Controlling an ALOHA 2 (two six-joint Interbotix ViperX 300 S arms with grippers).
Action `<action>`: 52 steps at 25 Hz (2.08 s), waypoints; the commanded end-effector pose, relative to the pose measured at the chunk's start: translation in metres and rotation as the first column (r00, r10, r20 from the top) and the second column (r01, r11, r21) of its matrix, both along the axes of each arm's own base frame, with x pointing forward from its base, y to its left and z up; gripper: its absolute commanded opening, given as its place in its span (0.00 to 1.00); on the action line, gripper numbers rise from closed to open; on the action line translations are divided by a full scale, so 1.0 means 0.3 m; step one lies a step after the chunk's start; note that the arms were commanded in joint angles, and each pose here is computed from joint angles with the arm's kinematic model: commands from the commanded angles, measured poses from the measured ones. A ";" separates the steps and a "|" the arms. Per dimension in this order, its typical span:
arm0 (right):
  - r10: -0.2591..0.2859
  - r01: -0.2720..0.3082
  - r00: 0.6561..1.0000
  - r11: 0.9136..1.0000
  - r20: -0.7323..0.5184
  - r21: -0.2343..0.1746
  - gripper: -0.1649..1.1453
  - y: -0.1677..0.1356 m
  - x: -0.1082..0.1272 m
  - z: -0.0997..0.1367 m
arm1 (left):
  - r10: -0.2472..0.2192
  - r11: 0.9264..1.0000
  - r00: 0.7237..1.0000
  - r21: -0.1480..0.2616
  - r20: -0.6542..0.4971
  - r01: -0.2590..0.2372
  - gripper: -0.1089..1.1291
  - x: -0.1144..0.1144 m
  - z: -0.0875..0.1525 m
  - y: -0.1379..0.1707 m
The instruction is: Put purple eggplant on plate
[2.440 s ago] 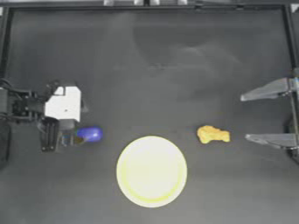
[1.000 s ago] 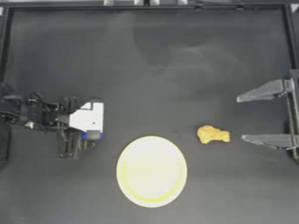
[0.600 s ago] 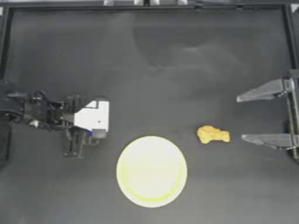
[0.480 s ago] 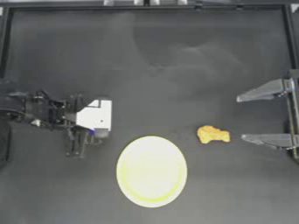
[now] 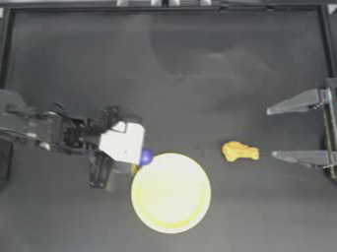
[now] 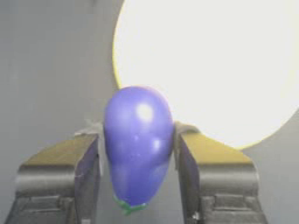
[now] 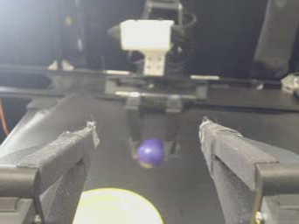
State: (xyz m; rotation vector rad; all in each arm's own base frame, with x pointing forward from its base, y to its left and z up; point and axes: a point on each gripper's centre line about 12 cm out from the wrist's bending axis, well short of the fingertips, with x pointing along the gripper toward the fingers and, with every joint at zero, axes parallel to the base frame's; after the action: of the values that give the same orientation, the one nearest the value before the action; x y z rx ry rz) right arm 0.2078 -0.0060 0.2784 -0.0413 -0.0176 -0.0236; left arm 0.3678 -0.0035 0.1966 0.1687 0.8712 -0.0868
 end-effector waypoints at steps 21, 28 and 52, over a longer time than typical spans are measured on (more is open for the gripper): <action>-0.001 0.001 1.000 1.000 0.006 0.007 0.88 -0.001 0.004 0.002 | -0.136 0.989 0.990 0.047 -0.041 0.138 0.39 0.256 -0.137 -0.115; -0.001 0.001 1.000 1.000 0.005 0.007 0.88 -0.001 0.004 0.000 | -0.147 0.988 0.988 0.050 -0.047 0.149 0.41 0.270 -0.153 -0.125; -0.001 0.001 1.000 1.000 0.008 0.009 0.88 -0.001 0.001 0.001 | -0.112 0.993 0.993 0.022 -0.029 0.113 0.91 0.263 -0.081 -0.092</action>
State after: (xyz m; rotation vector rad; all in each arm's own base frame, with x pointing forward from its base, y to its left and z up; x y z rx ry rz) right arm 0.2068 -0.0061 0.2739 -0.0366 -0.0100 -0.0241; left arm 0.4445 -0.0360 0.1236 0.2355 1.0009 -0.2034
